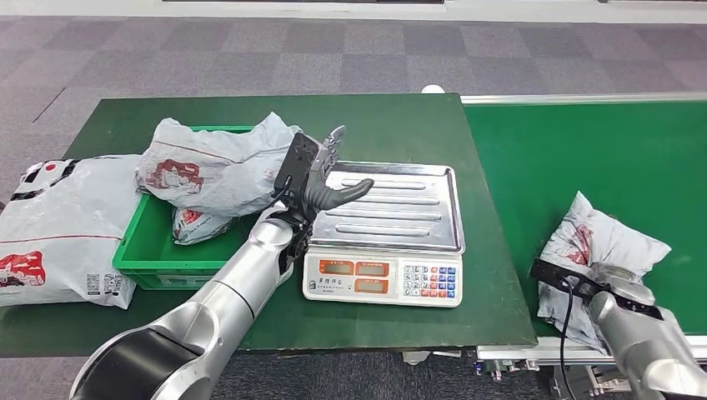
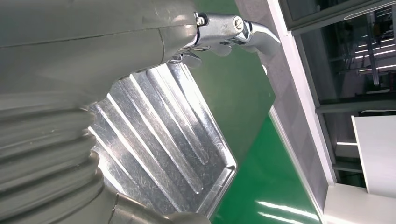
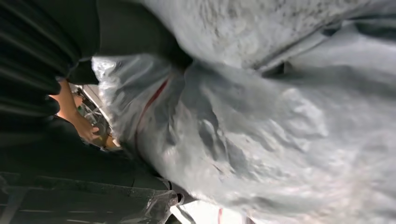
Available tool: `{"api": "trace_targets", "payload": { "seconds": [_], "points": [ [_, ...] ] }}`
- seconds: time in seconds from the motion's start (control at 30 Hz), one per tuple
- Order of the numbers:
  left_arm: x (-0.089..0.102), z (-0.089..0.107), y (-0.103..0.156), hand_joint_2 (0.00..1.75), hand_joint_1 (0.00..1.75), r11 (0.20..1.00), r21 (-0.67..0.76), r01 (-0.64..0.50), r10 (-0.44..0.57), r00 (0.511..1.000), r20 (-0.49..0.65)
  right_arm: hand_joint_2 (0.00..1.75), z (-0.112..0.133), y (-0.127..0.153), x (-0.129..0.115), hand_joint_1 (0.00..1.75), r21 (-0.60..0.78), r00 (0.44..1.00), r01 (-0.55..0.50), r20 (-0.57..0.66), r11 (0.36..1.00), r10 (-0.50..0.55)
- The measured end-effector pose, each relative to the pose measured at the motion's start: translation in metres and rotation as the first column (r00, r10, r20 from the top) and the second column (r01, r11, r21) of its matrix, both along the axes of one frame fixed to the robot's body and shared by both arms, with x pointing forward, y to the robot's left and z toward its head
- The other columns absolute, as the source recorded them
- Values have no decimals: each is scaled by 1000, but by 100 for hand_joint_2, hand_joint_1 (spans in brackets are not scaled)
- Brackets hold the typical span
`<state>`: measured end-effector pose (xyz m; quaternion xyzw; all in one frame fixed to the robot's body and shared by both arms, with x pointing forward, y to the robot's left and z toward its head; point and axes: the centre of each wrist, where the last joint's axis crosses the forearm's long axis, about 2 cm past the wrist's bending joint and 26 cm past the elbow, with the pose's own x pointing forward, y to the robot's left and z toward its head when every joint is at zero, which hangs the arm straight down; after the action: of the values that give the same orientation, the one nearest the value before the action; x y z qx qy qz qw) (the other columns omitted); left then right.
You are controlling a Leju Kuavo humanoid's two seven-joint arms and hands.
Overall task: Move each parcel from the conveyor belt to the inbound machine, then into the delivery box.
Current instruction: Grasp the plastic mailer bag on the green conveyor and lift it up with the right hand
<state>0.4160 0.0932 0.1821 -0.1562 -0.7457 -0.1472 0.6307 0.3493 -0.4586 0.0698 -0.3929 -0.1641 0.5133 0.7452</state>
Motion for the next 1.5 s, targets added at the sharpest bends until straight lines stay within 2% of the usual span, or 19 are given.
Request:
{"api": "trace_targets", "payload": {
  "seconds": [0.47, 0.57, 0.67, 0.77, 1.5],
  "points": [
    [0, -1, 1, 175, 0, 1000, 3, -1, 1, 1000, 5, 175, 6, 14, 11, 175, -28, 995, -71, 62, 997, 73],
    [1, -2, 5, 175, 0, 1000, -7, -16, 16, 1000, 10, 175, 12, 23, 20, 175, -71, 966, -124, 218, 990, 137],
    [2, -3, 8, 175, 0, 999, -18, -30, 30, 999, 13, 175, 26, 35, 34, 175, -99, 886, -130, 435, 987, 160],
    [2, -4, 9, 175, 0, 999, -20, -32, 32, 999, 13, 175, 36, 42, 42, 175, -99, 836, -130, 524, 987, 163],
    [3, -4, 12, 175, 0, 999, -21, -40, 40, 999, 14, 175, 39, 54, 47, 175, -85, 814, -151, 554, 985, 173]
  ]
}}
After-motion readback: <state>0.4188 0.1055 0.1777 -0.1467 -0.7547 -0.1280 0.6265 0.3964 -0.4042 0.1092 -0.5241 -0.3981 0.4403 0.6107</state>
